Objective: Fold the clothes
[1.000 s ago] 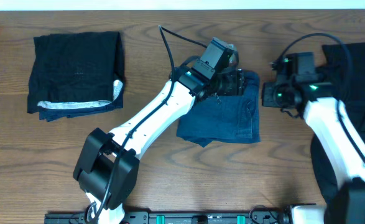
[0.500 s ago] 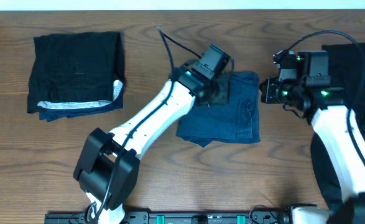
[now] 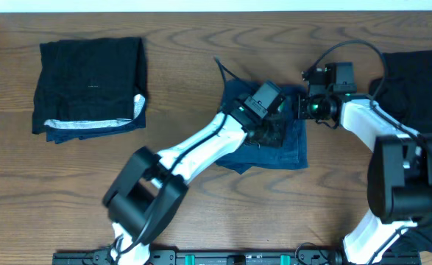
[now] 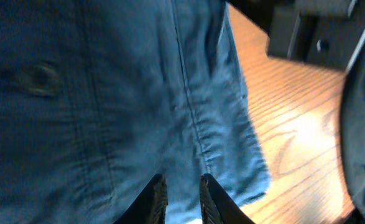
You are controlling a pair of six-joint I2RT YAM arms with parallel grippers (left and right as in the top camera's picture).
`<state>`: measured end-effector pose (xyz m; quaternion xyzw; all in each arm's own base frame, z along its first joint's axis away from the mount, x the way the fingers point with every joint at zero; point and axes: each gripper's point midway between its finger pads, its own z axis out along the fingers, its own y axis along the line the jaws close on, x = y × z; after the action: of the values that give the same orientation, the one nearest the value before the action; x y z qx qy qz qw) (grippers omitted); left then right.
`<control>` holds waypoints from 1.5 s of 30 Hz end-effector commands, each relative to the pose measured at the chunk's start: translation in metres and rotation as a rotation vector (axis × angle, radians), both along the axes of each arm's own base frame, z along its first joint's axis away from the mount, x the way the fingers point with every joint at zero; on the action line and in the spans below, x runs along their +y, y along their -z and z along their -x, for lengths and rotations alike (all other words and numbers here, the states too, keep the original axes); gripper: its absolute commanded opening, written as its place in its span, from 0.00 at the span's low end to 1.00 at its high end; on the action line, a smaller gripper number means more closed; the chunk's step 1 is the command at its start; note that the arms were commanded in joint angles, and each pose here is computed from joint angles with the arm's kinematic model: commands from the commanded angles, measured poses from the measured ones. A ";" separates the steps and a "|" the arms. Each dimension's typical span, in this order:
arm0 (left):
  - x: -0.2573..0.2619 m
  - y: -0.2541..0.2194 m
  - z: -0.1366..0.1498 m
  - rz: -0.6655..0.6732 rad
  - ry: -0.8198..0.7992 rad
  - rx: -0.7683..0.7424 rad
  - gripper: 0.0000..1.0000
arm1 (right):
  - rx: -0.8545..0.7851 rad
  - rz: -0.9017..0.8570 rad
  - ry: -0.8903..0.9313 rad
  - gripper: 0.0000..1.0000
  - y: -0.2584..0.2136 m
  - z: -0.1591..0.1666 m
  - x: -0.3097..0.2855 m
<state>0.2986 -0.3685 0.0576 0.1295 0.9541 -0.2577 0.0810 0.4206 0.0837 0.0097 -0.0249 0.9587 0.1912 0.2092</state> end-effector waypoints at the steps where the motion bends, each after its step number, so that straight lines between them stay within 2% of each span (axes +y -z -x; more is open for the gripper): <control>1: -0.008 0.043 0.026 -0.014 0.069 0.114 0.20 | 0.038 0.004 -0.014 0.01 0.022 0.002 -0.001; 6: -0.014 0.081 0.046 -0.059 0.108 0.177 0.19 | 0.044 0.009 -0.012 0.01 0.031 0.002 -0.001; 7: -0.016 0.082 0.048 -0.059 0.119 0.173 0.14 | 0.029 0.007 -0.013 0.01 0.029 -0.001 -0.001; 8: -0.016 0.082 0.049 -0.059 0.128 0.169 0.14 | 0.014 -0.001 -0.016 0.01 0.025 -0.004 0.001; 12: -0.022 0.059 0.043 -0.022 0.153 0.115 0.15 | -0.067 -0.016 -0.013 0.02 -0.004 -0.020 0.001; 18: -0.029 -0.006 0.033 0.073 0.162 0.003 0.15 | -0.211 -0.031 0.028 0.12 -0.094 -0.028 -0.016; 19: -0.029 -0.014 0.033 0.084 0.163 -0.008 0.15 | -0.228 -0.028 0.042 0.19 -0.107 -0.025 -0.021; 20: -0.030 -0.022 0.033 0.097 0.165 -0.021 0.15 | -0.242 -0.021 0.062 0.30 -0.121 -0.020 -0.029; 22: -0.032 -0.032 0.035 0.113 0.171 -0.038 0.14 | -0.257 -0.005 0.117 0.34 -0.142 -0.011 -0.045; 23: -0.033 -0.033 0.036 0.115 0.174 -0.039 0.11 | -0.263 0.003 0.137 0.39 -0.152 -0.005 -0.053; 24: -0.034 -0.033 0.038 0.115 0.178 -0.039 0.10 | -0.261 0.019 0.159 0.50 -0.157 0.001 -0.061; 25: -0.035 -0.032 0.040 0.113 0.184 -0.036 0.10 | -0.255 0.035 0.182 0.72 -0.161 0.006 -0.069; 26: -0.037 -0.029 0.043 0.109 0.191 -0.032 0.10 | -0.242 0.053 0.203 0.99 -0.162 0.012 -0.076; 31: -0.042 -0.005 0.053 0.075 0.211 0.003 0.10 | -0.225 0.069 0.234 0.99 -0.165 0.021 -0.087; 36: -0.023 0.037 0.062 -0.032 0.197 0.108 0.10 | -0.224 0.069 0.234 0.99 -0.164 0.021 -0.087; 40: 0.018 0.075 0.057 -0.257 0.135 0.117 0.06 | -0.224 0.069 0.234 0.99 -0.164 0.021 -0.087; 45: 0.080 0.083 0.042 -0.520 0.054 0.079 0.06 | -0.224 0.069 0.234 0.99 -0.164 0.021 -0.087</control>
<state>0.2320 -0.3432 -0.0026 0.1783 0.9741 -0.1354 -0.0313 0.4000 0.0007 0.1761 0.0532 0.9309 0.1315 0.3366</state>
